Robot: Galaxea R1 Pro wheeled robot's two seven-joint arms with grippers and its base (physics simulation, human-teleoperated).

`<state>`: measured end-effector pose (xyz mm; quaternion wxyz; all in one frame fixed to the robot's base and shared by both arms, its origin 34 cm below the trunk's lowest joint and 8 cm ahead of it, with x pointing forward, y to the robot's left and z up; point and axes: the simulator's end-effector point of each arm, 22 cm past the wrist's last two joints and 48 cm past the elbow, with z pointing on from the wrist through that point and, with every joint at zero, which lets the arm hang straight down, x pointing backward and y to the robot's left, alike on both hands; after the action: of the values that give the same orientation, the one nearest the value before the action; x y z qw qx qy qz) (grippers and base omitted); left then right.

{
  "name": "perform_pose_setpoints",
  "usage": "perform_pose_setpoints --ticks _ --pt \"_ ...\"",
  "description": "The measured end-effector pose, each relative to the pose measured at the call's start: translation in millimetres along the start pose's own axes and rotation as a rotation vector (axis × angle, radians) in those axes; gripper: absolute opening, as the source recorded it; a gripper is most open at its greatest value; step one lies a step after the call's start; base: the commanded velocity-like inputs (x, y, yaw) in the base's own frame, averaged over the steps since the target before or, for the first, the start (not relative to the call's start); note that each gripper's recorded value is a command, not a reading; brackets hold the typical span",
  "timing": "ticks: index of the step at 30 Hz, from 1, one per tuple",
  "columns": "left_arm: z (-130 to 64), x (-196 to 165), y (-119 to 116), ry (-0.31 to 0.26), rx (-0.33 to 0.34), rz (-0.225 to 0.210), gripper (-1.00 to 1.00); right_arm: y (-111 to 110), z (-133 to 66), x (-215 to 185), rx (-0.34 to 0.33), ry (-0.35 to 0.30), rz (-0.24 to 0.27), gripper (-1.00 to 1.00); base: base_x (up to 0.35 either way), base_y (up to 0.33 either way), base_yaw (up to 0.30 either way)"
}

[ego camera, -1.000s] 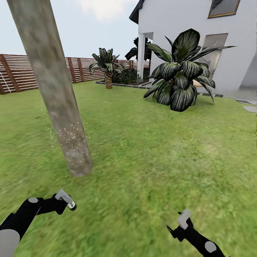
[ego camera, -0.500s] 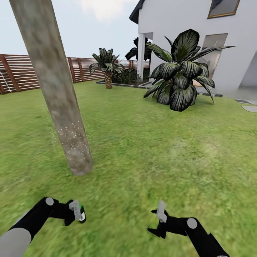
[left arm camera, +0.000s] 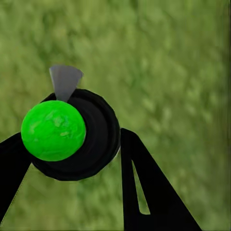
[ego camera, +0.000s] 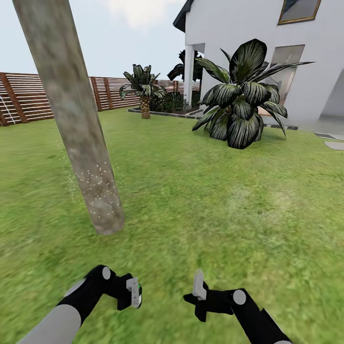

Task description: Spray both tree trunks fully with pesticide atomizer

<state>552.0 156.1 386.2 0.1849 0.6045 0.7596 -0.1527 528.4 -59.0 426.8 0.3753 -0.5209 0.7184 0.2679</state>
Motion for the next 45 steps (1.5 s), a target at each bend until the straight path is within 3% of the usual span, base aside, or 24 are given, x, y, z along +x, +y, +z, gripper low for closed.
perform_pose_setpoints --ticks 4,8,17,22,27,31,36,45 --pt "10.1 -22.2 -6.6 -0.014 0.006 0.028 -1.0 6.6 9.5 -13.0 -0.011 -0.023 -0.001 -1.0 0.0 0.0 0.0" --pt "21.7 -41.6 -18.7 0.009 0.028 0.092 -1.0 6.0 12.0 -21.8 -0.009 -0.037 -0.01 -1.0 0.0 0.0 0.0" --pt "33.4 -59.4 -35.4 0.021 0.062 0.139 -1.0 3.1 11.3 -26.7 -0.002 -0.044 -0.021 -1.0 0.0 0.0 0.0" --pt "38.5 -75.2 -42.5 0.006 0.072 0.153 -1.0 3.2 11.4 -27.1 -0.002 -0.044 -0.021 -1.0 0.0 0.0 0.0" --pt "41.7 -78.9 -43.5 0.025 0.063 0.113 -1.0 3.3 11.7 -27.8 -0.002 -0.045 -0.022 -1.0 0.0 0.0 0.0" --pt "45.8 -87.0 -50.4 0.016 0.072 0.113 -1.0 3.0 11.7 -28.2 -0.002 -0.046 -0.022 -1.0 0.0 0.0 0.0" --pt "51.9 -94.2 -63.4 0.04 0.091 0.188 -1.0 0.0 10.5 -32.1 0.005 -0.051 -0.032 -1.0 0.0 0.0 0.0" --pt "51.3 -100.9 -63.9 0.017 0.092 0.182 -1.0 -0.1 10.5 -32.3 0.005 -0.052 -0.032 -1.0 0.0 0.0 0.0"
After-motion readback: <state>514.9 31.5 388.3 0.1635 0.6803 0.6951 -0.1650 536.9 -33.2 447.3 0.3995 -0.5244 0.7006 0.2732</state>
